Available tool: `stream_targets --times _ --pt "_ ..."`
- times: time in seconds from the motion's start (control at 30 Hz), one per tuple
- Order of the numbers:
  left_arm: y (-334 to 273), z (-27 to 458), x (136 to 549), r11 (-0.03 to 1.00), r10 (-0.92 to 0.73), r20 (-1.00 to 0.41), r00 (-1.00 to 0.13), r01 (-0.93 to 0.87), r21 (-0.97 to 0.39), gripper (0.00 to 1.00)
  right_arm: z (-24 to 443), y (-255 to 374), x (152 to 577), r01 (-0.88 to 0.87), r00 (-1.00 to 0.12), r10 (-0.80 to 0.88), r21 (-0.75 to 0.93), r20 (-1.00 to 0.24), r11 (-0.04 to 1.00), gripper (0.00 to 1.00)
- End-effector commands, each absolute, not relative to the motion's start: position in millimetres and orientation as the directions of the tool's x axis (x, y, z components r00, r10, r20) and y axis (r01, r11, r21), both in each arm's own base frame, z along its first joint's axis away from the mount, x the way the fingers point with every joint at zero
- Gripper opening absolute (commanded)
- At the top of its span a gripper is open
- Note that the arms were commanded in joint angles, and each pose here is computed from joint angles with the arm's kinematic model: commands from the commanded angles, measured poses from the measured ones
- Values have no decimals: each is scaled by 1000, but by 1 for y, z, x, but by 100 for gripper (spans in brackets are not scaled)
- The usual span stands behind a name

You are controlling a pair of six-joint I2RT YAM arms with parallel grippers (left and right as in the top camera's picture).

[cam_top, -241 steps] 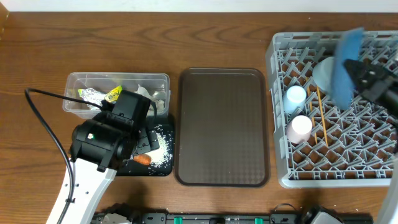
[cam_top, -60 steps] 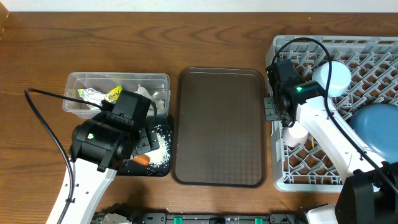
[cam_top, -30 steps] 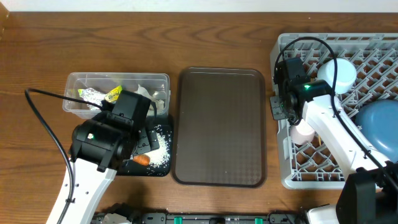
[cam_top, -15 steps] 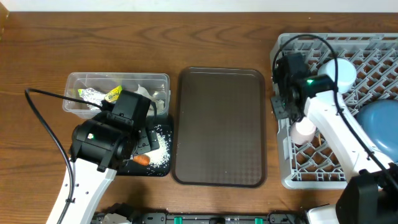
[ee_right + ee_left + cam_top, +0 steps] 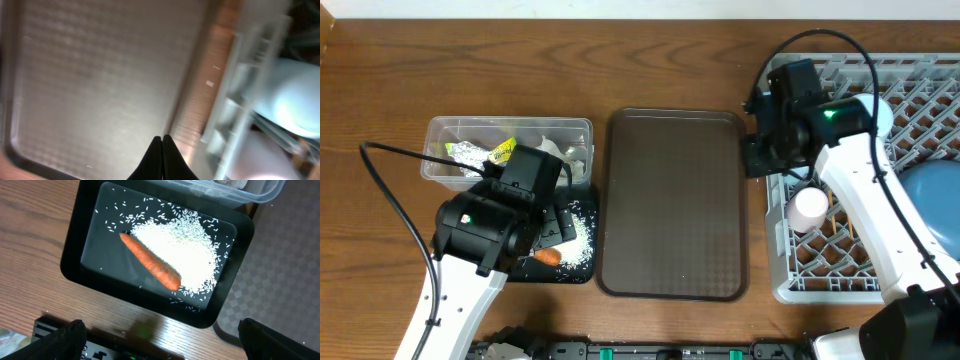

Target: Sort waste into correct bins and load items into the dishwasher rack

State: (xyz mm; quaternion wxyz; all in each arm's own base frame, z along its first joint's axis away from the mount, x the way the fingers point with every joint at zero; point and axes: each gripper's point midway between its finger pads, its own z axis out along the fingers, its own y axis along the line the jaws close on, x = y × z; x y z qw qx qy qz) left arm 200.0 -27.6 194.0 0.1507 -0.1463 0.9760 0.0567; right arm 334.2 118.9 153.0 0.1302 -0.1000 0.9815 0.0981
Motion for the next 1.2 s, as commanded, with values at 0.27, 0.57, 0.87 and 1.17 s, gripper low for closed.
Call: stream_targets --times 0.27,0.57,0.87,1.17 --pt "-25 193 199 949 -269 -309 -912 -305 75 100 80 148 308 -170 -971 -116 269 -207 948 1" --pt "-25 193 199 949 -269 -309 -912 -305 75 100 53 134 299 -163 -963 -145 61 -227 985 1" --pt "-25 193 199 949 -269 -309 -912 -305 75 100 39 131 292 -140 -960 -142 -27 -241 990 1" --pt "-25 193 199 949 -269 -309 -912 -305 75 100 22 122 287 -133 -953 -149 -78 -263 988 1"
